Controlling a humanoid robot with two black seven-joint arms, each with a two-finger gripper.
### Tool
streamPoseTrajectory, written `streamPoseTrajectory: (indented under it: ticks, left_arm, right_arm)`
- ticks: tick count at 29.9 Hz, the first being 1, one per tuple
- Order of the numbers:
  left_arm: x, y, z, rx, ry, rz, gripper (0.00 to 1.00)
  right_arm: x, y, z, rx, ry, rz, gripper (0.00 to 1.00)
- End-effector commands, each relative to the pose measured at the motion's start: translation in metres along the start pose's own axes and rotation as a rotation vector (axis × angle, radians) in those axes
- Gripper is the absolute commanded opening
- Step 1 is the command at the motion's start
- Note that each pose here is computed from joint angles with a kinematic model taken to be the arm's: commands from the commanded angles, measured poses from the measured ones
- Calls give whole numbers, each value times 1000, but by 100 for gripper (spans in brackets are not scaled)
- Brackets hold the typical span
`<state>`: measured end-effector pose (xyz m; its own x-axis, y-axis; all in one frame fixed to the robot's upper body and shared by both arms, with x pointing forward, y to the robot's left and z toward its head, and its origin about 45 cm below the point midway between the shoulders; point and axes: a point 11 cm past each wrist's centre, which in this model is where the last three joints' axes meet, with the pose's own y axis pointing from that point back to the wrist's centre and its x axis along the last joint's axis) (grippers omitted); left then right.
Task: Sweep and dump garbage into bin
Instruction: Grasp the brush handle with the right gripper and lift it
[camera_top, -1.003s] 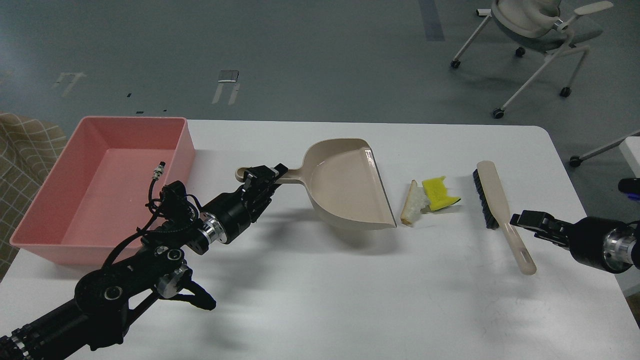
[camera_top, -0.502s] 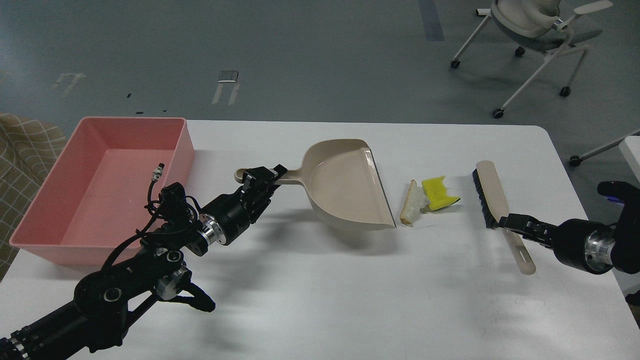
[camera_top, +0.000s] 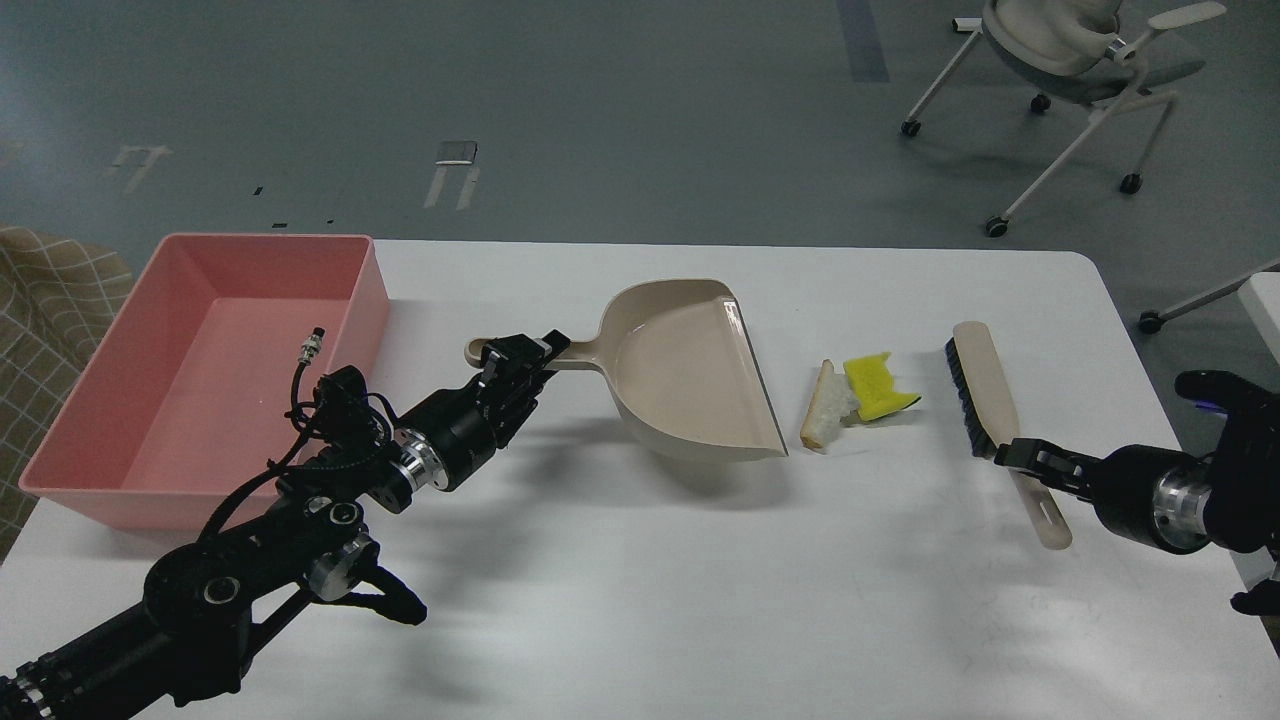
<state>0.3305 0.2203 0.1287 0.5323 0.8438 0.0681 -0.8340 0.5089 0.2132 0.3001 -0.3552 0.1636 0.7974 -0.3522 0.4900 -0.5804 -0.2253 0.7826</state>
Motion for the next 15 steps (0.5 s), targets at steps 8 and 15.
streamPoseTrajectory:
  ticks: [8, 15]
  left_arm:
    - [-2, -1, 0, -3, 3, -3, 13]
    - [0, 0, 0, -2, 1, 1, 13]
  right_arm:
    - [-3, -1, 0, 0, -5, -11, 40]
    - [-4, -2, 5, -18, -8, -13, 29]
